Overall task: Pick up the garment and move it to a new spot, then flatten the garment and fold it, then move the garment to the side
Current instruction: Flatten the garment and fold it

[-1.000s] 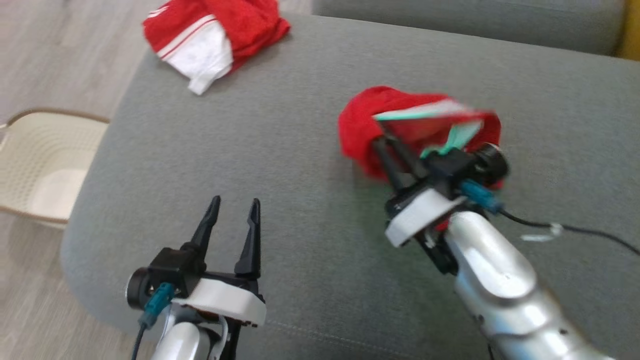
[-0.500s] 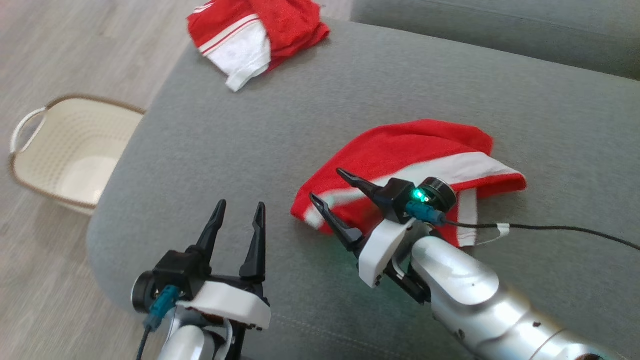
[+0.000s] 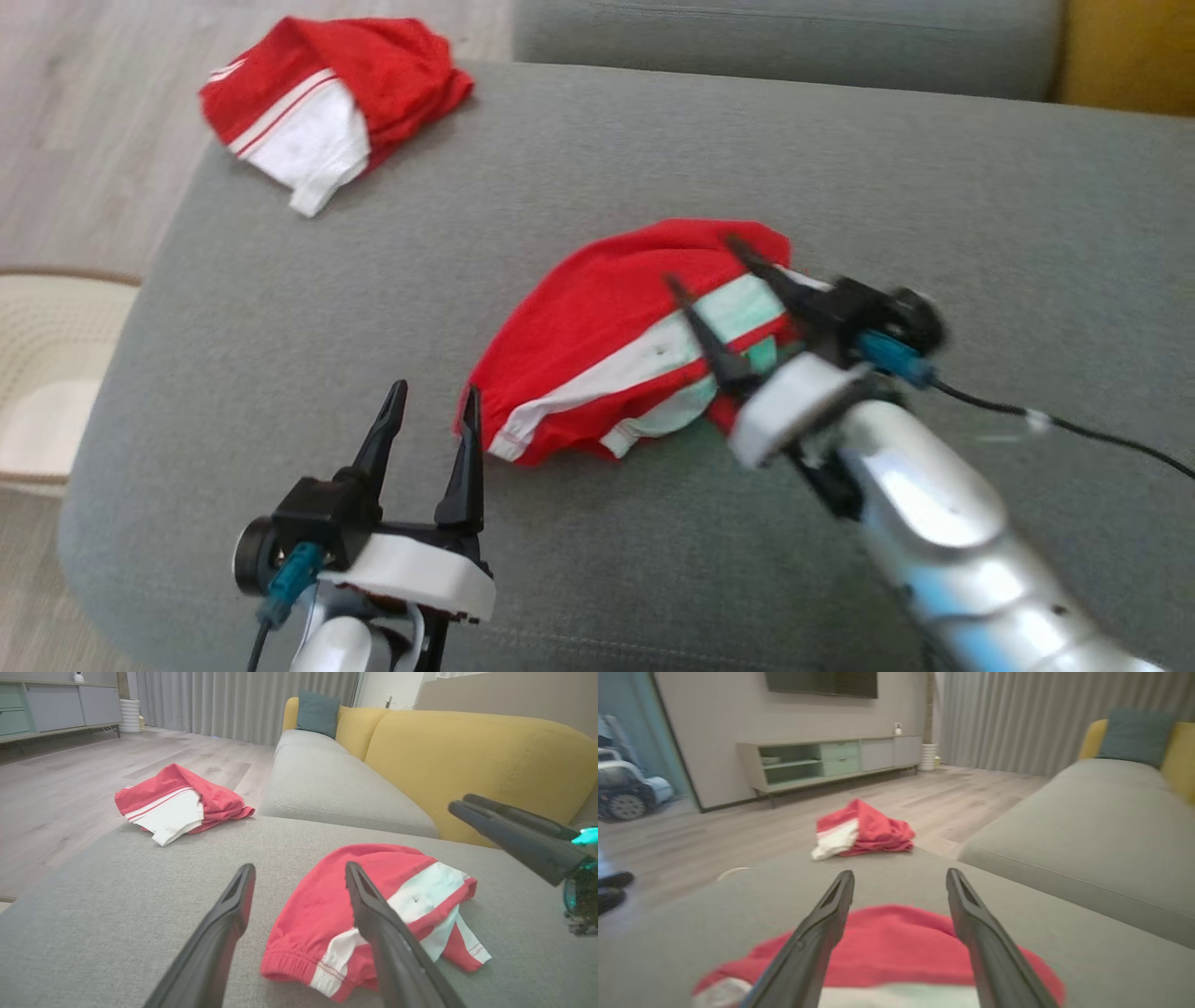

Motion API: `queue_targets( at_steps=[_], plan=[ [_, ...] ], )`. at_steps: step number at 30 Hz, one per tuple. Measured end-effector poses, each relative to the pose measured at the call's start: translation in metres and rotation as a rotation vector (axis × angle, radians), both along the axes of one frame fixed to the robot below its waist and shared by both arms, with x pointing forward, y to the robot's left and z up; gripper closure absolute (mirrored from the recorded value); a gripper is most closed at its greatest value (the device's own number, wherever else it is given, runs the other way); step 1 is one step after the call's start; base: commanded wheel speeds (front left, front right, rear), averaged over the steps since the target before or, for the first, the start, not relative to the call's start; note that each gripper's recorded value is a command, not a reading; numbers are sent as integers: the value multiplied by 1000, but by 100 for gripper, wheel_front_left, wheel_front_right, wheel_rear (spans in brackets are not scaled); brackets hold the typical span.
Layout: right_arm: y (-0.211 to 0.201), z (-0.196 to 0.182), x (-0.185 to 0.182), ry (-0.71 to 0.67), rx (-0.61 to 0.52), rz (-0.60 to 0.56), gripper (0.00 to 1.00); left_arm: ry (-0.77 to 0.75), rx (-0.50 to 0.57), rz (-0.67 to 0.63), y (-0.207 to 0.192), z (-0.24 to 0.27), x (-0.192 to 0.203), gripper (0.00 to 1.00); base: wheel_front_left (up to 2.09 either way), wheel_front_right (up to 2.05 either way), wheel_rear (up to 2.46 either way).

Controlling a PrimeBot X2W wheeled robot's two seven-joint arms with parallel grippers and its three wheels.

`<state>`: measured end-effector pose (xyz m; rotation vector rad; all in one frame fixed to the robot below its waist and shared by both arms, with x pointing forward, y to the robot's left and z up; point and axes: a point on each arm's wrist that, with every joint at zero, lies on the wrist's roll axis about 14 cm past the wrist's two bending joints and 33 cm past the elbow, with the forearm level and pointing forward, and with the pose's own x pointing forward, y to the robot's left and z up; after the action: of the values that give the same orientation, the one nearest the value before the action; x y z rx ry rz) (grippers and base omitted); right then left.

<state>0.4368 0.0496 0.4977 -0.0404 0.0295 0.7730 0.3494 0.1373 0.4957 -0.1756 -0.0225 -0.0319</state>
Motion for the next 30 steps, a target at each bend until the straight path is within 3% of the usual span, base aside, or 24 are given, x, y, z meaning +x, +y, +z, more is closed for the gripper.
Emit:
queue_targets(
  at_steps=[5,8,15,25,26,27,28,29,30],
  plan=[
    [-78,-43,17,35,-159,-183,0,4,-4,-30,-8,-2,3,0,0,0,0],
    [-104,-62,22,71,-218,-245,0,15,0,-28,-7,-5,3,0,0,0,0],
    [-125,-101,24,148,-345,-271,0,41,5,-13,-2,-13,3,0,0,0,0],
    [-111,-111,54,147,-451,-215,0,66,25,28,12,-21,4,0,0,0,0],
    [-110,-113,54,151,-455,-211,17,66,27,33,14,-20,4,0,0,0,0],
    [-109,-115,55,155,-458,-209,52,64,28,36,15,-20,5,0,0,0,0],
    [-109,-116,56,160,-458,-209,66,64,29,40,17,-20,5,0,0,0,0],
    [-109,-116,57,163,-457,-210,90,65,33,42,17,-20,5,0,0,0,0],
    [-108,-115,58,161,-454,-212,100,65,36,43,18,-20,5,0,0,0,0]
  ],
)
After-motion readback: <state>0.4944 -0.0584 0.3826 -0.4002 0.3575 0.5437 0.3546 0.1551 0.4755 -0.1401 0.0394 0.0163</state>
